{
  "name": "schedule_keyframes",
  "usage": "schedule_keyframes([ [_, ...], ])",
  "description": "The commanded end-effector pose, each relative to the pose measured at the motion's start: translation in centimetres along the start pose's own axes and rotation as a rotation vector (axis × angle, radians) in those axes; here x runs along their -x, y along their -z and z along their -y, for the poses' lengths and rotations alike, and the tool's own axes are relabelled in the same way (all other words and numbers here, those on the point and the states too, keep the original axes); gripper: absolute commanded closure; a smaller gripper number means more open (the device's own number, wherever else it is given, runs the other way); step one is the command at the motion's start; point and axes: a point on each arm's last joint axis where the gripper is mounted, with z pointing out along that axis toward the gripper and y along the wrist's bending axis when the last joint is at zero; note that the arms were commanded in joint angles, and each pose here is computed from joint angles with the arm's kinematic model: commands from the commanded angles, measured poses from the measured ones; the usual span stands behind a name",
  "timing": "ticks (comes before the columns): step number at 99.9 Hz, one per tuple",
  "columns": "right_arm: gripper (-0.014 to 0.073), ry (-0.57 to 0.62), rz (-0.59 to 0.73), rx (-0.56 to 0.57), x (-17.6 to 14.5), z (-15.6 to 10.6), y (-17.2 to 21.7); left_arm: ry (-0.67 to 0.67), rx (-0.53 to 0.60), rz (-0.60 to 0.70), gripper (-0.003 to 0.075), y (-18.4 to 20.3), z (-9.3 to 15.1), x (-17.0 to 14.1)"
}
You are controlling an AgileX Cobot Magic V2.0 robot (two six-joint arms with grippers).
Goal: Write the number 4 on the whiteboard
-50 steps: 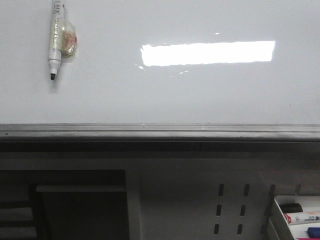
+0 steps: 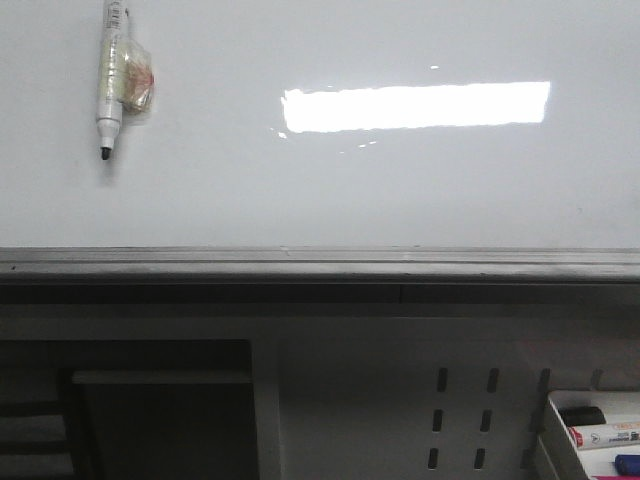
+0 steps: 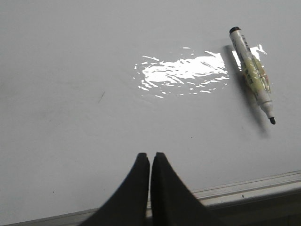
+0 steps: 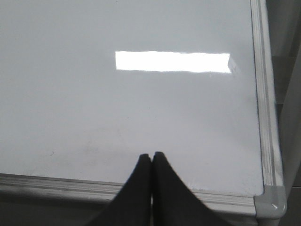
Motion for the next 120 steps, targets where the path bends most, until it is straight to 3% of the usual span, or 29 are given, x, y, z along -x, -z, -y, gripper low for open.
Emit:
schedule_keyframes([
  [1,0.0659,0.016,0.085,-0.016,0.19,0.08,0.12,0.017,0.016,0.074,0.0741,0.16,-0.08,-0.11],
  [66,0.0659,0.016,0.091,-0.017,0.24,0.09,0.13,0.019,0.016,0.076,0.0741,0.16,-0.08,-0.1],
  [89,0.0659,0.007,0.089,-0.017,0.22,0.09,0.12,0.117,0.017,0.076,0.0741,0.16,-0.12,-0.11],
  [100,0.0659,-0.066,0.089,-0.016,0.22,0.11,0.12,0.171,0.017,0.073,0.0741,0.16,-0.14,-0.14],
  [120,0.0659,-0.322,0.09,-0.013,0.2,0.19,0.13,0.455,0.025,0.087,0.0741,0.17,-0.32,-0.03],
])
